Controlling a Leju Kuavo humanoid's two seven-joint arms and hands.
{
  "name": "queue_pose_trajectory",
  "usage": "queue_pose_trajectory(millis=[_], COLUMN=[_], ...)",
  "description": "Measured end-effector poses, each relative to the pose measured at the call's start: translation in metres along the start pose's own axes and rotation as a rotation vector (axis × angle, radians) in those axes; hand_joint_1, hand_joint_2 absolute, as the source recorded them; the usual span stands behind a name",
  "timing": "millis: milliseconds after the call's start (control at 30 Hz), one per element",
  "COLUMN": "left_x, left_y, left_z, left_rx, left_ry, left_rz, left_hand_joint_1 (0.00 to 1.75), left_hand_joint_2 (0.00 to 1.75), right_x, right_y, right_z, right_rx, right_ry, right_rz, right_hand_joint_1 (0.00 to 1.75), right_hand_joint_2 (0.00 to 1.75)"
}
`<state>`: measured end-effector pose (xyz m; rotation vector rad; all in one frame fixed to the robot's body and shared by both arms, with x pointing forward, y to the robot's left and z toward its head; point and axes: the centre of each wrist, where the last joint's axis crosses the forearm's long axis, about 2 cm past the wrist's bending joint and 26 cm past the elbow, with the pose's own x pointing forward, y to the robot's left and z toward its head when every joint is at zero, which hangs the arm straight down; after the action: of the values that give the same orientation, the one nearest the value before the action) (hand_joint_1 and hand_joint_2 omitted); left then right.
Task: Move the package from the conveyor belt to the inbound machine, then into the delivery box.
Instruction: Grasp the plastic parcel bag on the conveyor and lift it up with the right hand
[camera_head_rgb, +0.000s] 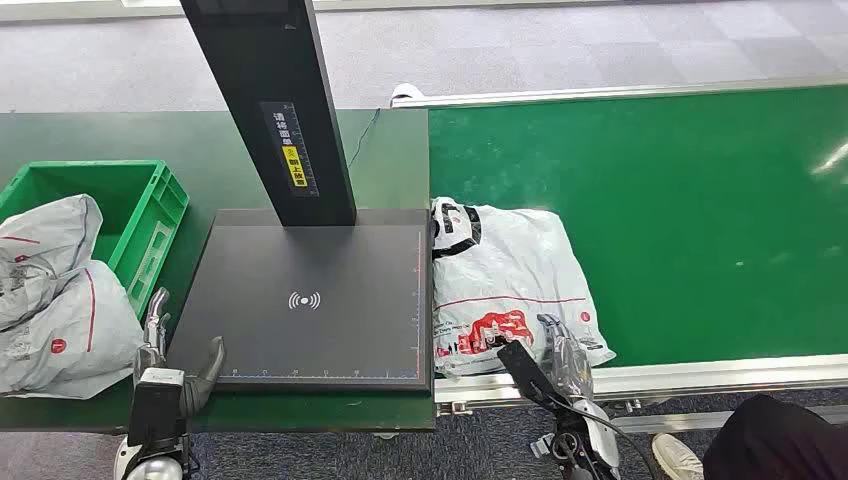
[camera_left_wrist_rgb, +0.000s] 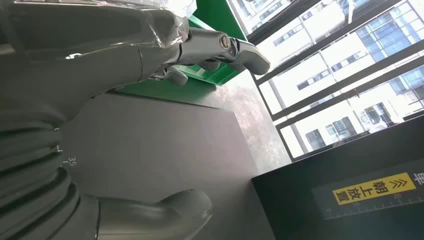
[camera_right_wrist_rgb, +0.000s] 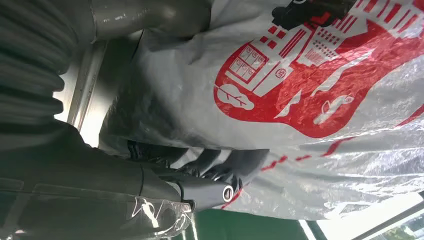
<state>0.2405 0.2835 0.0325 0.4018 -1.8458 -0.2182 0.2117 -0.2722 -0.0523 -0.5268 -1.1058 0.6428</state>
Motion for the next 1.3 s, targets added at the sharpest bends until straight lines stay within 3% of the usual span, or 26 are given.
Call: queue_pose_trajectory(millis=[467, 767, 1300], left_x=[0.0, -0.001, -0.003], left_y=[0.0, 0.002, 0.006], left_z=[-0.001, 0.0, 0.003], left_rx=[0.001, 0.004, 0.028], left_ry=[-0.005, -0.005, 0.002], left_rz=[-0.001, -0.006, -0.016], left_hand_joint_1=[0.0, 0.0, 0.0], left_hand_joint_2=[1.75, 1.75, 1.75], right_x=[0.006, 0.03, 0.084], right_y=[0.001, 0.007, -0.064], right_z=[-0.003, 0.005, 0.01], right_rx=[0.017, 0.054, -0.269], right_ry=[-0.021, -0.139, -0.429], right_rz=[-0.021, -0.175, -0.102], right_hand_joint_1=[1.75, 1.75, 1.75], right_hand_joint_2=[1.75, 1.75, 1.75])
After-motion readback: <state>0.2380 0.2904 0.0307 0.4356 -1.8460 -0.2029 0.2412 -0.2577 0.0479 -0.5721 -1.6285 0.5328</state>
